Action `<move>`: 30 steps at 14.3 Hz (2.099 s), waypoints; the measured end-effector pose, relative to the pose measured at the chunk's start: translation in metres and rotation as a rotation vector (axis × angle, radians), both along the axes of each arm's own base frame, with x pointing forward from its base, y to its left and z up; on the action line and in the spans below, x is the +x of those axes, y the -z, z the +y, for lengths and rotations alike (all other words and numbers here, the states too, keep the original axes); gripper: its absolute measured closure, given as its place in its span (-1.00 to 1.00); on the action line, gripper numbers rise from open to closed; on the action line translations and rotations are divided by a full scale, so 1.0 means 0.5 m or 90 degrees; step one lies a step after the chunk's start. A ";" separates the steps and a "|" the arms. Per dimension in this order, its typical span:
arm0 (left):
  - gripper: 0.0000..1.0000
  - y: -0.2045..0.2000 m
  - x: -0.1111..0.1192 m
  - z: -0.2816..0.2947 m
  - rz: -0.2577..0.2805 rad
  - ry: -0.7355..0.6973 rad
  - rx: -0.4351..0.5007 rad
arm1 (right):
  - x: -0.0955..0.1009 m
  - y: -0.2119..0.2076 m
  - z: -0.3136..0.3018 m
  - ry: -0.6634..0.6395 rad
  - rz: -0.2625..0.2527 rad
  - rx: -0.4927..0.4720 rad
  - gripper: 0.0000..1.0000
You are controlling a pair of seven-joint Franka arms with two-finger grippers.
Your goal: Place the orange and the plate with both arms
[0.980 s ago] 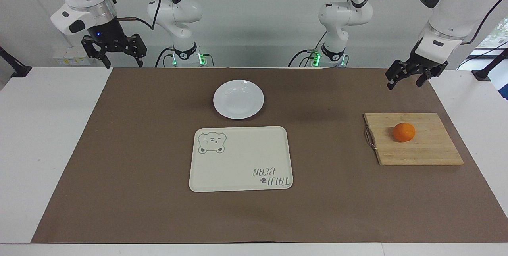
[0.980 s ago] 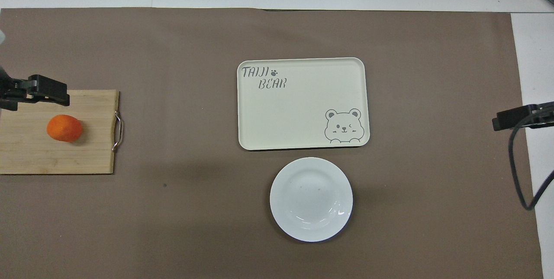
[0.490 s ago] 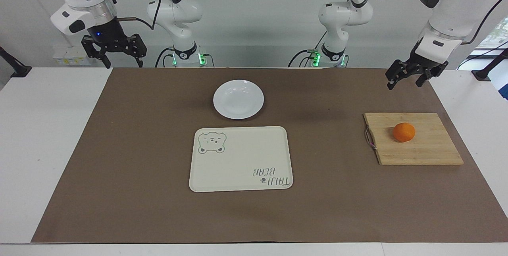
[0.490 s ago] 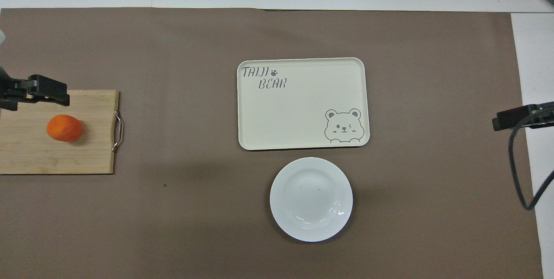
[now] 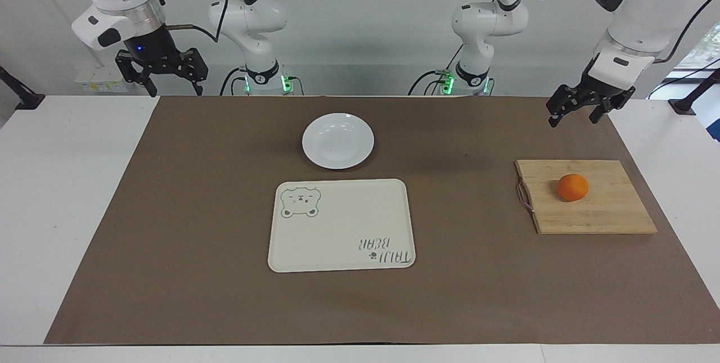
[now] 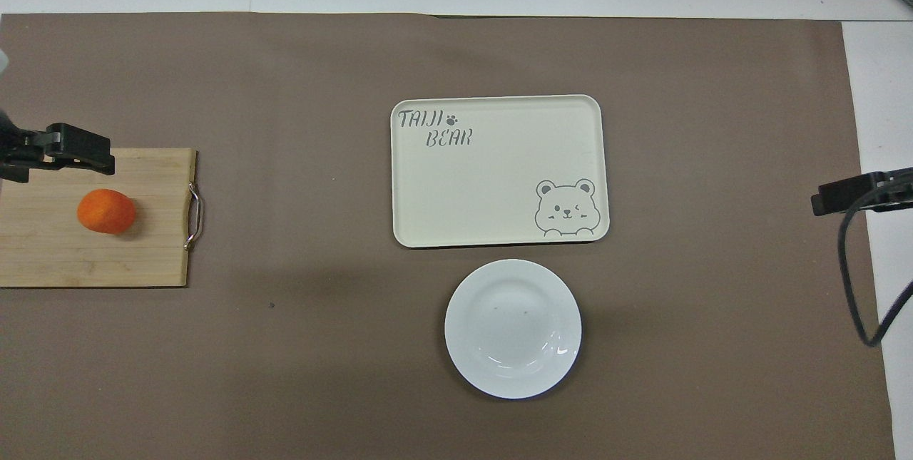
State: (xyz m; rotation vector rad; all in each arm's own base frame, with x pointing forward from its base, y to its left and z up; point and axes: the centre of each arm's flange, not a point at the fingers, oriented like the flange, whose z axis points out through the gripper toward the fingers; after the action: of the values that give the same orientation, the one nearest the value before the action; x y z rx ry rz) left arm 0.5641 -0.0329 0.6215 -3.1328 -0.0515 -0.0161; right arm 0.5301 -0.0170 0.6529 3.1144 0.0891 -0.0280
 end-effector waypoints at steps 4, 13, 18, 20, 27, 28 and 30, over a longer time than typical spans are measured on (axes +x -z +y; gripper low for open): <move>-1.00 0.000 0.000 0.000 0.000 0.000 0.000 | -0.004 0.003 0.002 -0.001 0.012 0.003 -1.00; -1.00 0.000 0.000 0.000 0.000 0.000 0.000 | -0.002 0.000 0.001 0.000 0.003 0.003 -1.00; -1.00 0.000 0.000 0.000 0.000 0.000 0.000 | 0.001 -0.002 0.008 -0.005 -0.003 0.003 -1.00; -1.00 0.000 0.000 0.000 0.000 0.000 0.000 | 0.001 -0.002 0.005 -0.003 -0.003 0.003 -1.00; -1.00 0.000 0.000 0.000 0.000 0.000 0.000 | 0.001 -0.002 0.003 -0.002 -0.003 0.003 -1.00; -1.00 0.000 0.000 0.000 0.000 0.000 0.000 | 0.001 -0.002 0.003 -0.002 -0.003 0.003 -1.00; -1.00 0.000 0.000 0.000 0.000 0.000 0.000 | 0.001 -0.002 0.003 -0.002 -0.003 0.003 -1.00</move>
State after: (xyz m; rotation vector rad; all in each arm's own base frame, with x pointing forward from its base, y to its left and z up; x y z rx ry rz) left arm 0.5641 -0.0329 0.6215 -3.1328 -0.0515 -0.0161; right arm 0.5303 -0.0153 0.6537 3.1189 0.0931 -0.0201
